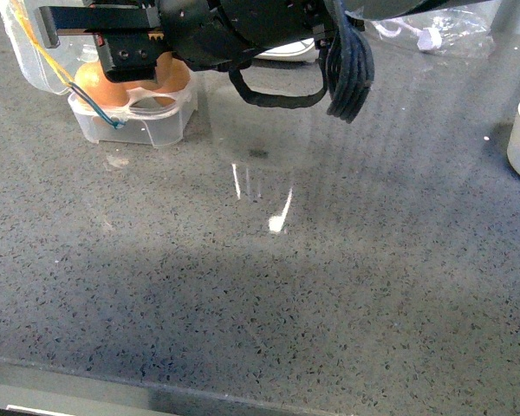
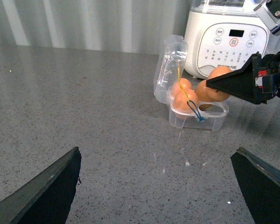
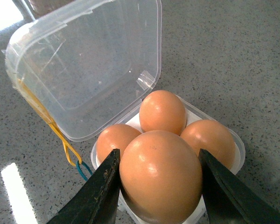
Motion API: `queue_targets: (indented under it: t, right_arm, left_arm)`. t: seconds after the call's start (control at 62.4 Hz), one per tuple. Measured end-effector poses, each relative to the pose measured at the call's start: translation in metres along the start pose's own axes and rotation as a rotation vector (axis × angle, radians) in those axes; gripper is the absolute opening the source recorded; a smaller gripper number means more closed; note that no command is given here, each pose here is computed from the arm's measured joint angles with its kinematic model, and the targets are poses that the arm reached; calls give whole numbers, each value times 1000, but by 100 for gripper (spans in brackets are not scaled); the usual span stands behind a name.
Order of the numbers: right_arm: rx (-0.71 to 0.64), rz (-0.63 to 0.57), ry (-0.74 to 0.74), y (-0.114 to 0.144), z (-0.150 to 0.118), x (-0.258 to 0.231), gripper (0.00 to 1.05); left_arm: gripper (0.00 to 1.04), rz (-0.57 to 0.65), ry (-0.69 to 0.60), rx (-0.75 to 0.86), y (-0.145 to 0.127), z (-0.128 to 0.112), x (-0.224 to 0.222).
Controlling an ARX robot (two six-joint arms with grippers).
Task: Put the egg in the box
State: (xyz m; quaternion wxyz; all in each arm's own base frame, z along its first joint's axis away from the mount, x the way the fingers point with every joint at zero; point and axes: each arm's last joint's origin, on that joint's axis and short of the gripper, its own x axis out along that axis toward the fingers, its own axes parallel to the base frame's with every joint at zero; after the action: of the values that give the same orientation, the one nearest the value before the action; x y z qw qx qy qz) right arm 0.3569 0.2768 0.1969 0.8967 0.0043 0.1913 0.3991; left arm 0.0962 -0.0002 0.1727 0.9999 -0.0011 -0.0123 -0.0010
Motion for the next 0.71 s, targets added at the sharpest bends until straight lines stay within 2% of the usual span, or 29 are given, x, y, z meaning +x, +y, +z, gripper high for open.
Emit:
queue_targets:
  t: [0.192, 0.321, 0.593, 0.706]
  right_arm:
    - [0, -7, 7, 0, 0, 0, 75]
    - [-3, -1, -12, 1, 6, -6, 99]
    - [-7, -58, -105, -11, 27, -57, 97]
    - [-41, -240, -148, -32, 23, -100, 97]
  left_arm:
    - [98, 0, 0, 0, 0, 0, 0]
    - [98, 0, 0, 0, 0, 0, 0]
    - [98, 0, 0, 0, 0, 0, 0]
    - [98, 0, 0, 0, 0, 0, 0]
